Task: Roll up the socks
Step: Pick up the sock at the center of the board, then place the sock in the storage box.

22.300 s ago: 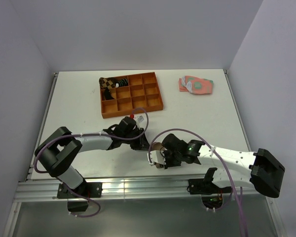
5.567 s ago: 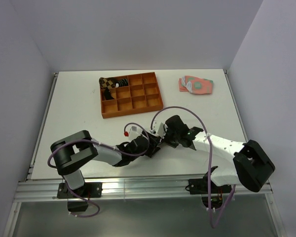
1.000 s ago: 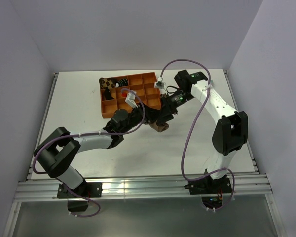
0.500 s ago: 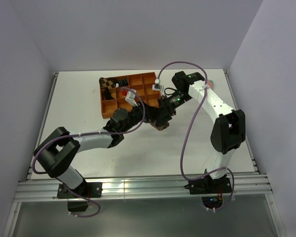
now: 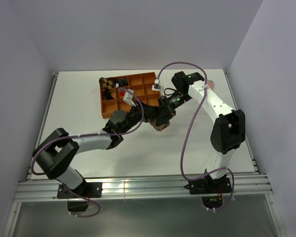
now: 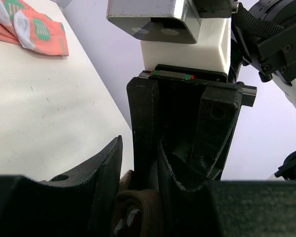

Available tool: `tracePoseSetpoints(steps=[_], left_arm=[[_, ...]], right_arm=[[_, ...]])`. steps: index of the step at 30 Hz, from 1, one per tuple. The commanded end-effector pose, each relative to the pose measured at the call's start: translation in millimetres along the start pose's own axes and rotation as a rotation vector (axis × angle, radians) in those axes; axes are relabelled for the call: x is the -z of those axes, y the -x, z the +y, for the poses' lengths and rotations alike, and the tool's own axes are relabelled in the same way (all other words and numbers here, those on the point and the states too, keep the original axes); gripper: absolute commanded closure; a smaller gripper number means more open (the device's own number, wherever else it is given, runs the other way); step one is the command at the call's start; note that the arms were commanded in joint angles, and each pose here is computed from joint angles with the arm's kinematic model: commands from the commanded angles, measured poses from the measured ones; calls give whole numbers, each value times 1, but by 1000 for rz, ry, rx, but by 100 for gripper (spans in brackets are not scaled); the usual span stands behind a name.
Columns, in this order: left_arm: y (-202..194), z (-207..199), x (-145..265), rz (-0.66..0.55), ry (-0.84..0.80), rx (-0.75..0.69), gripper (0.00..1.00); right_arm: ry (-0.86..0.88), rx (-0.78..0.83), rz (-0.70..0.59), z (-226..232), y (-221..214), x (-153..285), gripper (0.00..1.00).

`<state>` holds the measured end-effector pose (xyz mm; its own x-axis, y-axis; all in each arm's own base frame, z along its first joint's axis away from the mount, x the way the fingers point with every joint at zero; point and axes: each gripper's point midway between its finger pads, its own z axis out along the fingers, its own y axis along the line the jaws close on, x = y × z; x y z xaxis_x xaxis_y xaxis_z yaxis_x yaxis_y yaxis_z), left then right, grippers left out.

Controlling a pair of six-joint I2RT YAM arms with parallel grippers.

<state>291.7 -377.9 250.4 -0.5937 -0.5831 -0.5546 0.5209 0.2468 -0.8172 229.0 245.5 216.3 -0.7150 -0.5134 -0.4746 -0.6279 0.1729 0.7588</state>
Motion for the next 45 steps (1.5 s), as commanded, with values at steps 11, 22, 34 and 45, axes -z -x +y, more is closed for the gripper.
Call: tracePoseSetpoints(steps=[11,22,34,45], left_arm=[[53,6,24,-224,179,-1,48],[51,37,51,-221,376,30,44],[32,15,71,-107,362,203,43],[7,-9,45,-87,253,270,41]], right_arm=[[-65,48,0,10,-1,7,100],[-127,81,-22,4,6,11,100],[-373,191,-70,-20,18,28,100],[-398,211,-64,-17,20,22,100]])
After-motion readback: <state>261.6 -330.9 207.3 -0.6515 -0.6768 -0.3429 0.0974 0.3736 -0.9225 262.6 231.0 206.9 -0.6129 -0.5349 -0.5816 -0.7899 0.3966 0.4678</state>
